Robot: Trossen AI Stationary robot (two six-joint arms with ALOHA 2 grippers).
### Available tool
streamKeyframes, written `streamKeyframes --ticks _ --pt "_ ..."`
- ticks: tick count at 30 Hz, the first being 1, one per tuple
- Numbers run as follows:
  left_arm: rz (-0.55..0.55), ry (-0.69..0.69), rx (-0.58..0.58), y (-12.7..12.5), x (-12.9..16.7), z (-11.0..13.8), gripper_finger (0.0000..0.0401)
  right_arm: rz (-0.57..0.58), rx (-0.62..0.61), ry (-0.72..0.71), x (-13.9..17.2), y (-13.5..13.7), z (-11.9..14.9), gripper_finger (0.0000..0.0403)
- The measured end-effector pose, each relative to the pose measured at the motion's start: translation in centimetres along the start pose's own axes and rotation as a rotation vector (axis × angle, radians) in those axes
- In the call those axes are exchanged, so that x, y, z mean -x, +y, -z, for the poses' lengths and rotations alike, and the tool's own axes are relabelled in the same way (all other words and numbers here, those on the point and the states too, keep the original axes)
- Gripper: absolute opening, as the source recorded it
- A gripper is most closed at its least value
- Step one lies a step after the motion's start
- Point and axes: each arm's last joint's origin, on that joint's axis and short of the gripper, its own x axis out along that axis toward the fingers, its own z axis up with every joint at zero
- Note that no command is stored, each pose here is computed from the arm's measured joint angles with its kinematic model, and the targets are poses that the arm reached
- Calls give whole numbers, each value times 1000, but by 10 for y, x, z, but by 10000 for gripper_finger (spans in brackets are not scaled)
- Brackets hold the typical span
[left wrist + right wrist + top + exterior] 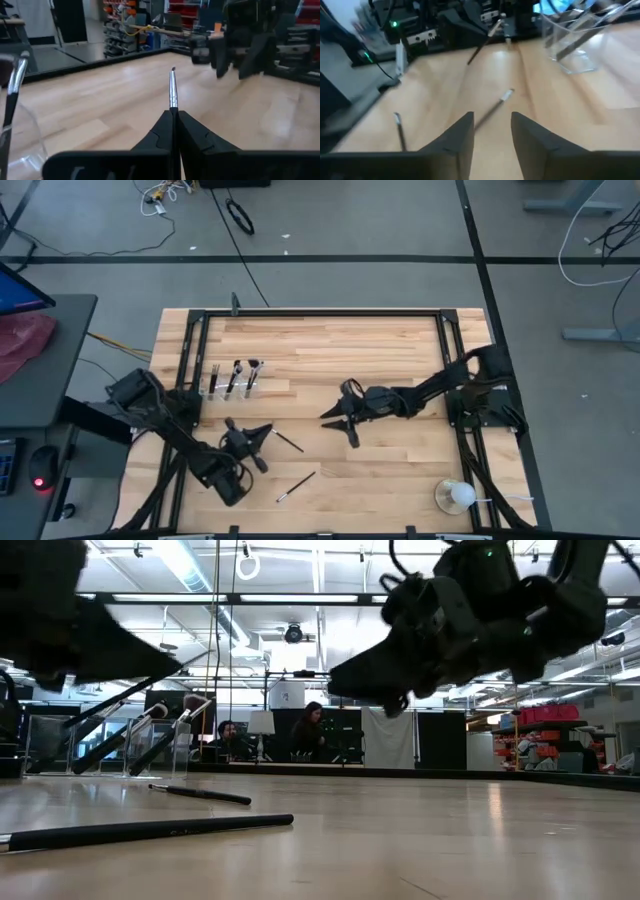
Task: Put items in baskets/containers
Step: Put the black liner brush into the transparent organizer
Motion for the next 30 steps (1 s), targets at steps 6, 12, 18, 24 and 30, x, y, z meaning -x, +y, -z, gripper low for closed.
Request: streamKeyframes --ticks 6,12,18,24,30 --pt "-48 12 -86 -21 -16 -17 13 -55 -64 -67 -45 -2 -1 171" --pt "-58 62 -160 -36 -26 -29 13 -97 -20 -140 -75 -1 -20 178" --pt "-65 68 -177 -38 -29 -31 14 -104 -36 -176 -75 -5 -29 150" --pt "-65 68 -178 -38 -29 -31 14 -92 -72 -187 -74 -12 -31 95" --pt "-72 67 -176 -38 -31 -32 14 -93 -69 -208 -76 -13 -37 61"
